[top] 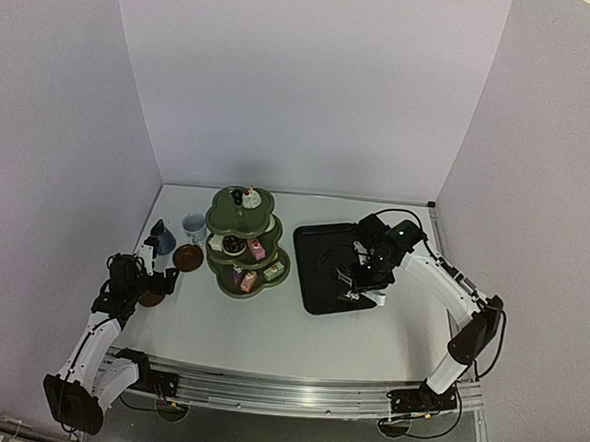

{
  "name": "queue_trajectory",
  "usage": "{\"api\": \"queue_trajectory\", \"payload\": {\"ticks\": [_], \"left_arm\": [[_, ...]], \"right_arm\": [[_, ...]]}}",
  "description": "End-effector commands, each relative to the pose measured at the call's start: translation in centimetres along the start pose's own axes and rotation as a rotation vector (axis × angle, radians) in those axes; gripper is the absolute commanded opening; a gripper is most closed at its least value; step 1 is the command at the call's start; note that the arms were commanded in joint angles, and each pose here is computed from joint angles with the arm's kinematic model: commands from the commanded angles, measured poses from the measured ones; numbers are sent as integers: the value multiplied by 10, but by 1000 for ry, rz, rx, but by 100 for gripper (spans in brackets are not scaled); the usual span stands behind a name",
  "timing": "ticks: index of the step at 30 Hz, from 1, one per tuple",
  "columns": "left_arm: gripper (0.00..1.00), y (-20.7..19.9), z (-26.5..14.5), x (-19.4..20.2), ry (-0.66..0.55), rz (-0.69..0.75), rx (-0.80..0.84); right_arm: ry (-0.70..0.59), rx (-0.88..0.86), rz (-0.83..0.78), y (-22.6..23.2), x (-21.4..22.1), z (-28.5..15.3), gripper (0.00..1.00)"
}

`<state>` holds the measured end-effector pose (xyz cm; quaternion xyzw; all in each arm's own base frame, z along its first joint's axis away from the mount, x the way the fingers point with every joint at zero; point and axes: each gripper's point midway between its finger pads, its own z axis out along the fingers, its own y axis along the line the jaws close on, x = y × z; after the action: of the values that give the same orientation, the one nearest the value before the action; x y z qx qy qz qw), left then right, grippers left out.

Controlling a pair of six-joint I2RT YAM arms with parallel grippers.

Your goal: Serve the afternoon tea

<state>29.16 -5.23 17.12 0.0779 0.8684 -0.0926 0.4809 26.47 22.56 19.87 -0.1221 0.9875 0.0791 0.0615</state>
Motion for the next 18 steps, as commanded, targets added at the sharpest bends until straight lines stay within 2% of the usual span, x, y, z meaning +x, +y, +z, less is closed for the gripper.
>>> {"api": "queue_trajectory", "payload": {"ticks": [1,5,11,14,18], "left_arm": [[88,3,0,-7,-33,26,-12],[88,3,-1,-7,-32,29,-17],[88,3,-1,-5,-29,32,-17],[88,3,0,-5,-27,35,-14],[88,2,1,-5,-27,36,-5]], "right_arm": [[111,15,-297,-4,20,0,33],[144,75,-447,-15,18,2,31],[115,122,-577,-22,11,-6,33],[164,214,-647,-43,18,-1,34],[218,241,-725,-53,27,7,34]]}}
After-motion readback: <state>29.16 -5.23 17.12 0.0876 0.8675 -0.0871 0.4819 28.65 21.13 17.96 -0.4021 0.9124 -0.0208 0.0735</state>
